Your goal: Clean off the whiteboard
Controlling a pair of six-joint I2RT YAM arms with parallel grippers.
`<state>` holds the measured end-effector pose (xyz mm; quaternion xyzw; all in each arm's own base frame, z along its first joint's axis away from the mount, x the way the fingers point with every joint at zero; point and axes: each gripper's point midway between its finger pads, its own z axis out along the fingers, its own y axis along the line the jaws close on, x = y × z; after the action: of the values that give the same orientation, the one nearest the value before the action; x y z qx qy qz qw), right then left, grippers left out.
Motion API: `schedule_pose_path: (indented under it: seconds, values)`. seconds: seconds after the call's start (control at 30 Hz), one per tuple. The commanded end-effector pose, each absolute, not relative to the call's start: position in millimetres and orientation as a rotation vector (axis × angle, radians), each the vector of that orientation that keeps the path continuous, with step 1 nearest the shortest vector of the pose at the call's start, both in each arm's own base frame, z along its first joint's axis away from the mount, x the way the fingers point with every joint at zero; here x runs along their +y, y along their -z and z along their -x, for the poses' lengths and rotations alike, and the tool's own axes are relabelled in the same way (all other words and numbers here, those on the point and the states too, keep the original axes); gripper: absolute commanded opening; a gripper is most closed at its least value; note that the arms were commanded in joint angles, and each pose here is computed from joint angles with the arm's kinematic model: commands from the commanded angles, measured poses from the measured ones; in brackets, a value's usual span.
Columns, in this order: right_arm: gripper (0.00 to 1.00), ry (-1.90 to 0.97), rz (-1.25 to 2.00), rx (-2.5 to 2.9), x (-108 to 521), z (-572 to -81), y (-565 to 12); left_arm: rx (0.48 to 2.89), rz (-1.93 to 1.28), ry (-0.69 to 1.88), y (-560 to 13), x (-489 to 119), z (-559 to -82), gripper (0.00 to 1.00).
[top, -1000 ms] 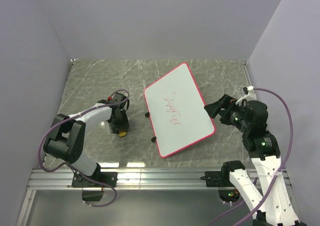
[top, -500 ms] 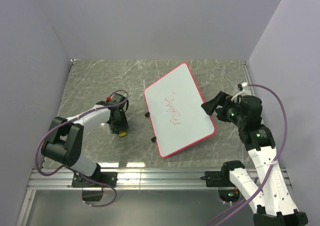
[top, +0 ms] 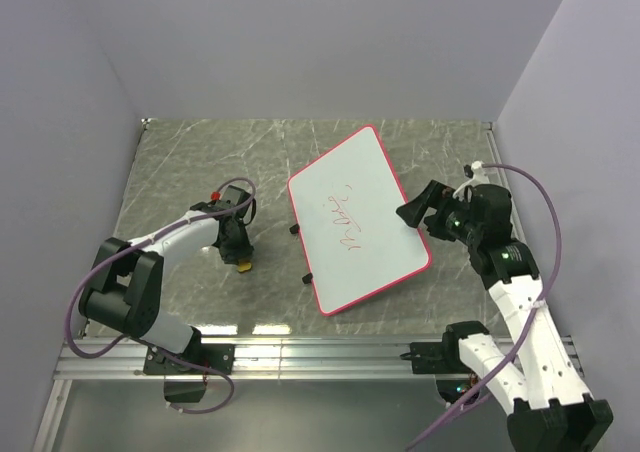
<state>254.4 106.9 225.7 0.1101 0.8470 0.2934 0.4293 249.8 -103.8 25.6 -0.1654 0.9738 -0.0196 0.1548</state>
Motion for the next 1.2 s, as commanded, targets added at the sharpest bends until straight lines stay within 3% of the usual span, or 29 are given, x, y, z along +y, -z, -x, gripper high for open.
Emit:
schedule_pose_path:
  seconds: [0.0,0.03,0.23,0.37,0.5,0.6,0.63,0.7,0.73,0.83,1.0,1.17]
  values:
    - [0.95,-0.755,-0.199,2.073,114.3,-269.3,-241.1,2.783,0.468,0.046,-22.6,-103.7,-252.7,0.08]
    - [0.95,-0.757,-0.193,2.075,115.6,-272.9,-241.4,2.787,0.468,0.048,-21.9,-104.1,-252.2,0.01]
    - [0.94,-0.729,-0.196,2.134,116.7,-303.4,-234.0,2.746,0.337,0.211,-54.8,-134.3,-276.4,0.00]
    - [0.91,-0.775,-0.186,2.145,124.0,-316.9,-231.8,2.631,0.255,0.370,-114.9,-171.9,-315.7,0.00]
    - [0.82,-0.824,-0.181,2.155,131.4,-324.2,-227.0,2.576,0.107,0.556,-157.7,-228.1,-331.6,0.00]
    - [0.66,-0.863,-0.174,2.181,137.2,-326.5,-217.4,2.548,-0.052,0.683,-178.8,-281.0,-332.1,0.00]
    - [0.52,-0.873,-0.177,2.188,138.7,-328.2,-214.0,2.515,-0.118,0.741,-191.6,-304.0,-329.3,0.00]
    - [0.36,-0.909,-0.164,2.199,143.3,-325.9,-210.1,2.540,-0.186,0.802,-183.6,-330.5,-322.8,0.00]
    - [0.19,-0.915,-0.160,2.203,144.1,-325.9,-208.4,2.522,-0.225,0.845,-190.0,-349.2,-317.0,0.00]
    - [0.01,-0.910,-0.146,2.232,145.0,-321.5,-200.1,2.541,-0.285,0.925,-178.7,-386.3,-304.6,0.00]
    - [0.00,-0.863,-0.138,2.270,139.2,-313.0,-186.0,2.530,-0.359,1.025,-177.4,-428.3,-286.4,0.00]
    - [0.00,-0.845,-0.132,2.296,136.3,-302.9,-176.7,2.552,-0.320,0.975,-162.1,-436.7,-300.7,0.00]
